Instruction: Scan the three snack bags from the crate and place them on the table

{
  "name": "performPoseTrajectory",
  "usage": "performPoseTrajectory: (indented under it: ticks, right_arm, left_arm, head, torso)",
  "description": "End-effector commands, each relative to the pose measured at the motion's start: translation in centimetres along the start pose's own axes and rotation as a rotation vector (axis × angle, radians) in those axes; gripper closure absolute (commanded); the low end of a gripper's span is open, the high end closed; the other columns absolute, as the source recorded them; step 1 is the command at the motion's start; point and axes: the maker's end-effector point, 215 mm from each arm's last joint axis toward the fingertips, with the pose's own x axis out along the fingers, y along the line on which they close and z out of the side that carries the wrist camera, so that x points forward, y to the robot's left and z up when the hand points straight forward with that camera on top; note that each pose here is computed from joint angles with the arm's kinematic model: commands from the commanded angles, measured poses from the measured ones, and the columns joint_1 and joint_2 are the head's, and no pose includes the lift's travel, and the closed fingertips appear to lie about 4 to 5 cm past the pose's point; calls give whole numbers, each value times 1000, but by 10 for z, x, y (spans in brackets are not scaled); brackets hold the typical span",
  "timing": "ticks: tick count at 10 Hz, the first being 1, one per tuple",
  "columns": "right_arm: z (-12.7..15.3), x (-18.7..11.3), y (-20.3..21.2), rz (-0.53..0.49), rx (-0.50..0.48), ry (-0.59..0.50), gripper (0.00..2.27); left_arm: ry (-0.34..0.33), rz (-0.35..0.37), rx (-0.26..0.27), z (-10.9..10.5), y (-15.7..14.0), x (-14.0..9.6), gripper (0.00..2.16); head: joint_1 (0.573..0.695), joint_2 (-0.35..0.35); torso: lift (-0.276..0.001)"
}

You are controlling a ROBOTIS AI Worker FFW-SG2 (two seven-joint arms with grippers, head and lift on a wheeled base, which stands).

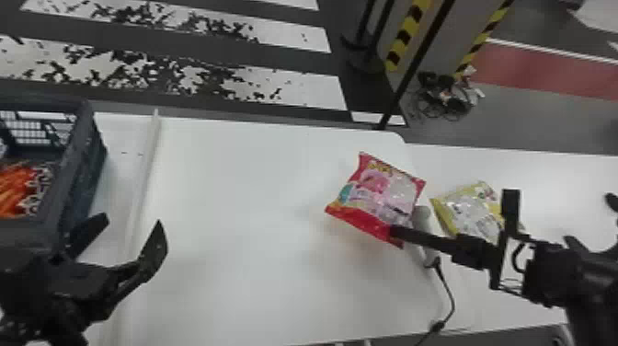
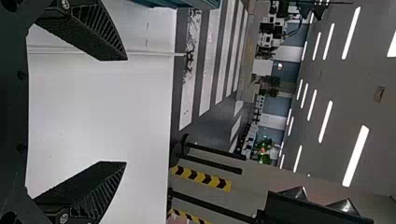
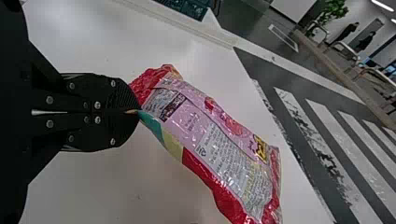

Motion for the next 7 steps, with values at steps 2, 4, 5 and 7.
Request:
performPoseTrajectory:
  ticks: [2, 4, 5, 7]
  right_arm:
    - [65, -47, -10, -32, 20, -192, 2260]
    - [101, -74, -38, -129, 11, -319, 2260]
    - [113, -82, -61, -180, 43, -368, 2256]
    - [130, -98, -108, -278, 79, -446, 2260]
  left_arm:
    - [-3, 0, 0, 2, -1, -1, 76]
    - [-10, -3, 2, 6, -2, 0, 76]
    - [-11, -2, 4, 7, -1, -1, 76]
    - [-10, -3, 1, 6, -1, -1, 76]
  head:
    - [695, -298]
    - [695, -350]
    - [695, -350]
    - [695, -350]
  torso:
    - [-62]
    - [-62]
    - [-62]
    - [-62]
